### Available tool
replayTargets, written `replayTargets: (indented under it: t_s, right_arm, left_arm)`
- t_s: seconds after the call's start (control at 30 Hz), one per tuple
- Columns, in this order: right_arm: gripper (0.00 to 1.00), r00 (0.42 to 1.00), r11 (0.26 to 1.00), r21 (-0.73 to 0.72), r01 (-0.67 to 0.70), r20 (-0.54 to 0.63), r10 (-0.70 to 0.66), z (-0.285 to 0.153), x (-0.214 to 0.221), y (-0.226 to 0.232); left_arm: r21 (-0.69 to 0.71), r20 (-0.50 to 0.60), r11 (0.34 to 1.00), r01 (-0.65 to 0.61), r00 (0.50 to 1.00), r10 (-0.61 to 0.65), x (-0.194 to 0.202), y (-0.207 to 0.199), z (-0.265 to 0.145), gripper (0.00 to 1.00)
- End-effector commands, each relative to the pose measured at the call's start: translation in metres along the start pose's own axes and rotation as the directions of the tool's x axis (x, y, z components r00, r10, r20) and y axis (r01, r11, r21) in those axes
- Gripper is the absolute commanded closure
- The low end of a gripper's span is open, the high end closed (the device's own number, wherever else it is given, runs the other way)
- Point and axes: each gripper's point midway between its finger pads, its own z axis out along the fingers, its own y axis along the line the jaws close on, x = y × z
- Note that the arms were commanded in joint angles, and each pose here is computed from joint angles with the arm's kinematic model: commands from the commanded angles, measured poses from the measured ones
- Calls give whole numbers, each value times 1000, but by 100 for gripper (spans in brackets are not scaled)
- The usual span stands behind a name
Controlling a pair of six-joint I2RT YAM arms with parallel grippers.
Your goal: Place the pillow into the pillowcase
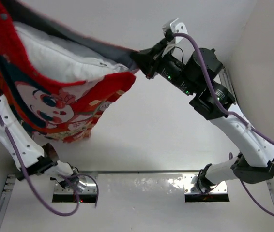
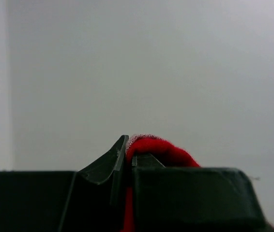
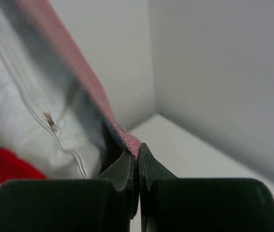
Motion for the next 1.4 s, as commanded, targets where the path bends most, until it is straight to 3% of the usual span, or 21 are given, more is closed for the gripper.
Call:
replayTargets:
  t_s: [0.0, 0.07, 0.13, 0.33, 0.43, 0.53, 0.57, 0.6, 0.7, 0.77, 0.8, 0.83, 0.93, 0.97, 1.03, 1.07, 1.1, 1.13, 1.2, 1.23, 1.37]
  right_arm:
    - [100, 974, 952, 208, -224, 58, 217, -26, 8, -62]
    - [100, 953, 894, 361, -267, -38, 300, -41, 68, -110]
    - [100, 904, 790, 526, -316, -85, 418, -68, 123, -159]
    - [100, 755, 417, 827, -377, 14, 656, -192, 238, -247]
    - [100, 725, 254, 906, -339, 80, 684, -256, 271, -263]
    - [100, 709, 95, 953, -288, 145, 691, -316, 290, -281]
    - [100, 705, 79, 962, -262, 135, 696, -327, 296, -281]
    - [100, 699, 33, 969, -243, 152, 699, -345, 302, -285]
    - [98, 678, -51, 981, -189, 168, 716, -381, 311, -281]
    - [76, 689, -102, 983, -155, 182, 701, -402, 306, -284]
    - [40, 689, -123, 983, -134, 182, 702, -409, 302, -282]
    - [28, 698, -132, 985, -111, 172, 695, -416, 292, -284]
    - [9, 742, -151, 987, -49, 137, 656, -427, 268, -289]
    - [7, 773, -141, 989, -50, 128, 622, -424, 250, -293]
    - [1, 811, -120, 992, -37, 100, 577, -421, 231, -297]
    - [1, 843, -79, 995, -59, 92, 530, -412, 216, -302]
    - [1, 852, -45, 997, -67, 81, 517, -406, 211, -303]
    - [1, 845, 17, 995, -103, 78, 529, -392, 212, -302]
    - [1, 826, 114, 978, -173, 81, 558, -370, 224, -304]
    - [1, 785, 186, 955, -232, 71, 615, -351, 236, -296]
    - [1, 695, 243, 932, -271, 15, 719, -322, 283, -280]
  left_arm:
    - [-20, -361, 969, 245, 902, -236, 175, -3, 12, 100]
    - [-14, -482, 992, 124, 868, -115, 249, -15, 8, 100]
    - [61, -625, 991, 120, 779, -56, 332, -72, -7, 100]
    - [149, -807, 980, 129, 588, 45, 480, -190, -49, 100]
    - [142, -855, 970, 197, 518, 20, 536, -238, -76, 91]
    - [157, -880, 954, 254, 476, 18, 568, -282, -97, 54]
    - [176, -879, 949, 261, 476, 31, 567, -298, -101, 17]
    - [183, -877, 948, 261, 479, 37, 564, -303, -100, 1]
    - [201, -845, 928, 315, 534, 2, 522, -302, -77, 0]
    - [184, -846, 929, 321, 533, -17, 508, -277, -71, 0]
    - [191, -835, 925, 328, 549, -23, 485, -264, -63, 0]
    - [187, -848, 929, 319, 530, -11, 472, -241, -68, 0]
    - [190, -886, 943, 272, 461, 46, 458, -195, -97, 0]
    - [237, -886, 941, 242, 450, 108, 454, -184, -109, 0]
    - [282, -912, 930, 236, 369, 182, 441, -167, -153, 0]
    - [332, -900, 918, 220, 365, 238, 425, -162, -163, 0]
    - [333, -924, 906, 262, 281, 259, 439, -163, -200, 0]
    - [324, -938, 899, 294, 226, 264, 441, -164, -224, 0]
    - [309, -948, 879, 364, 188, 255, 435, -172, -257, 0]
    - [272, -962, 870, 410, 116, 246, 450, -178, -295, 0]
    - [207, -978, 815, 541, 102, 182, 447, -207, -335, 0]
